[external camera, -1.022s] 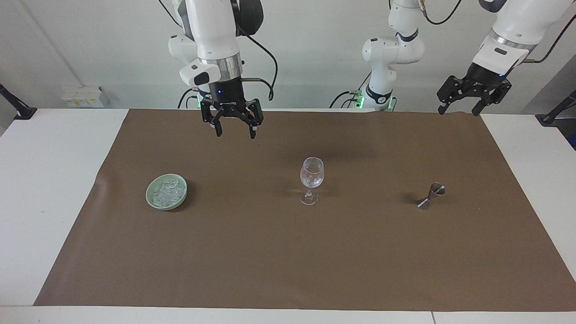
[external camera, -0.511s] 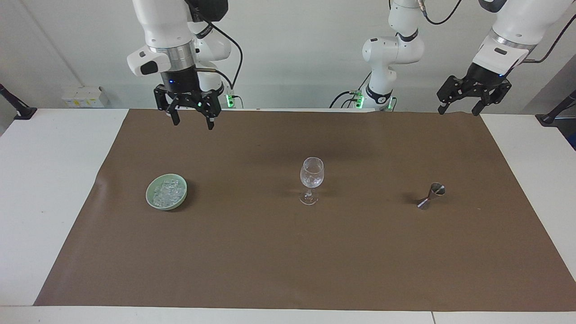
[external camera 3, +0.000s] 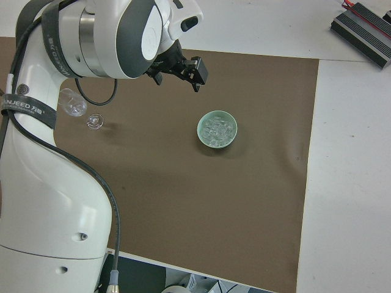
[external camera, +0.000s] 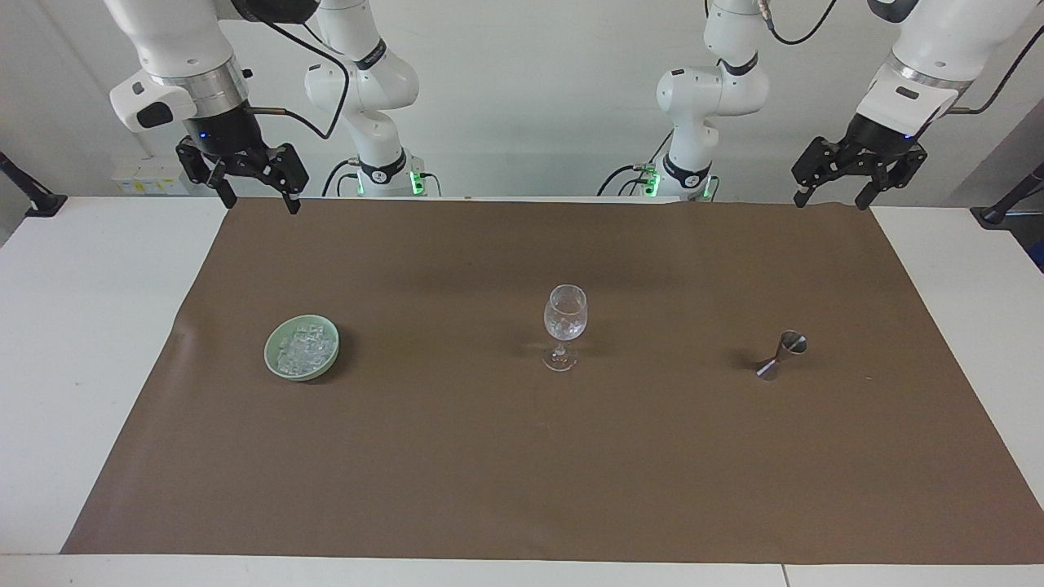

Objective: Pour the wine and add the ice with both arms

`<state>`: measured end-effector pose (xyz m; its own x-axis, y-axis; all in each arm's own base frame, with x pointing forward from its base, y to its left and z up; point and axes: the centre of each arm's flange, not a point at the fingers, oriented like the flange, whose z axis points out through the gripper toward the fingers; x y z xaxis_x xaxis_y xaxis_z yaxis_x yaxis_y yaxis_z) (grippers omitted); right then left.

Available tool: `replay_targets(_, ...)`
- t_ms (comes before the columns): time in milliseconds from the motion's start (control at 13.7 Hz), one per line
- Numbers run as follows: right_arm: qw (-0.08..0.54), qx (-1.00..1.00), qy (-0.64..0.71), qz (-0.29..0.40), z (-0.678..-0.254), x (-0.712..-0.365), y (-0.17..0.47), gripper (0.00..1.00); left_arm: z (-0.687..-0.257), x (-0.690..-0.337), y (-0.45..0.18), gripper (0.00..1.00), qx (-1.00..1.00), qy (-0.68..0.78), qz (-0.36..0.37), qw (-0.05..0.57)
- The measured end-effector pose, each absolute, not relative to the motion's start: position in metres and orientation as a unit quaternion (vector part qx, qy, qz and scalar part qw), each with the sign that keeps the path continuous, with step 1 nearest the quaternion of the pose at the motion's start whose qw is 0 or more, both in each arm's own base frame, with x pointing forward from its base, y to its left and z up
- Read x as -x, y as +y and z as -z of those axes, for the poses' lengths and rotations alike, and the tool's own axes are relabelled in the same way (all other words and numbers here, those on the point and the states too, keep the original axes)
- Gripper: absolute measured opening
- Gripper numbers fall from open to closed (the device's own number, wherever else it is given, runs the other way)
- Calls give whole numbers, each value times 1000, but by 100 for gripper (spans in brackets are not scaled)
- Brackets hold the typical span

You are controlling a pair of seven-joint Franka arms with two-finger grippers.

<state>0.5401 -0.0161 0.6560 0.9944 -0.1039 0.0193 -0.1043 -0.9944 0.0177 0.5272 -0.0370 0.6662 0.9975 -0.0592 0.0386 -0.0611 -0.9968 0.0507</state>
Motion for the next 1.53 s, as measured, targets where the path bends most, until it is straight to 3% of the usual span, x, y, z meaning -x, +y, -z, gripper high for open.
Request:
replay_targets(584, 8, -999, -39, 27, -640, -529, -41, 100, -666, -527, -37, 100, -999, -30, -18, 26)
replay_targets(1533, 10, -999, -30, 19, -641, -527, -31, 100, -666, -527, -37, 100, -999, -30, -18, 26)
